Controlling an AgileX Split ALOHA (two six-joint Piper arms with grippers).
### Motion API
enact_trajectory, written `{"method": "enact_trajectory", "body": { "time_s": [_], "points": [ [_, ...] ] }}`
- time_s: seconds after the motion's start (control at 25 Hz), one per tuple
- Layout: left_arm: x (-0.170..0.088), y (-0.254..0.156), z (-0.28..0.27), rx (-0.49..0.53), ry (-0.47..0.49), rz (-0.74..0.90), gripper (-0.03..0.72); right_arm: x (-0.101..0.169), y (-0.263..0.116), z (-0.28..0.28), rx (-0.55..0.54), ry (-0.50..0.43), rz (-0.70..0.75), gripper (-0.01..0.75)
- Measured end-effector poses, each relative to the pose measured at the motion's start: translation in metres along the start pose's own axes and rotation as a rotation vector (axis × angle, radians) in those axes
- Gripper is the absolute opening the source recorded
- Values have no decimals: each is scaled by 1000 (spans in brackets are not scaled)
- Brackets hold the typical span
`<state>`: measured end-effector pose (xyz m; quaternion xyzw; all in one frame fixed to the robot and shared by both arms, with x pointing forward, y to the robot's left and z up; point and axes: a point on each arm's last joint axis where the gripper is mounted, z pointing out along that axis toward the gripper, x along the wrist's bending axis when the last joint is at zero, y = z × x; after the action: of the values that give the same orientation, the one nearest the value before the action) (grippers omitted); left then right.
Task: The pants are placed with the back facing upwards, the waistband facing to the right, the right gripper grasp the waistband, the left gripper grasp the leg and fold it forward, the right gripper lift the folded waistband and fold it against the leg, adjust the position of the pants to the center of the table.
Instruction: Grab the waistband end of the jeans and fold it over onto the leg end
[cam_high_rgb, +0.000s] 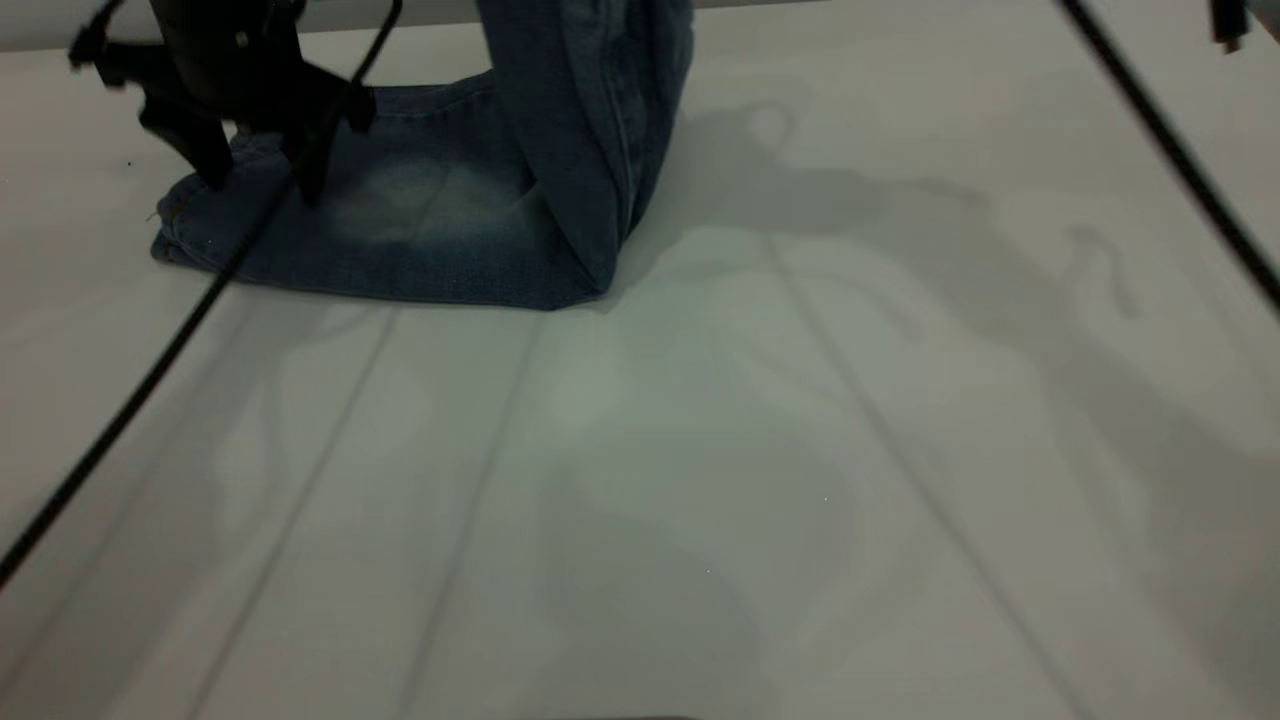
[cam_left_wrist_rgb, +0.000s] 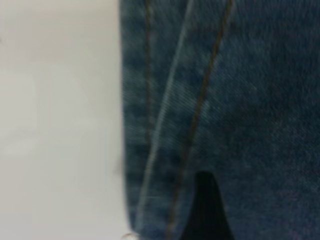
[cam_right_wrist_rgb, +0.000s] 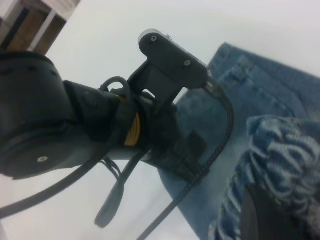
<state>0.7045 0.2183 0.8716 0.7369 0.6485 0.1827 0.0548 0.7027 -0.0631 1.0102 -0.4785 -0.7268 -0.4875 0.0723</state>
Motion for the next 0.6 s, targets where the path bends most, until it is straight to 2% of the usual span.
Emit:
{"method": "enact_trajectory", "body": {
  "time_s": [0.2,0.4,0.6],
  "points": [
    [17,27,-39,-15,106,58,506,8,-4,13,-18,-7,-5,48],
    [37,53,-92,-84,205,44,506,13,-10,26,-21,-6,-6,48],
    [46,68,-130,-160,220,-2,506,3,-27,58,-39,6,61,48]
  ]
}}
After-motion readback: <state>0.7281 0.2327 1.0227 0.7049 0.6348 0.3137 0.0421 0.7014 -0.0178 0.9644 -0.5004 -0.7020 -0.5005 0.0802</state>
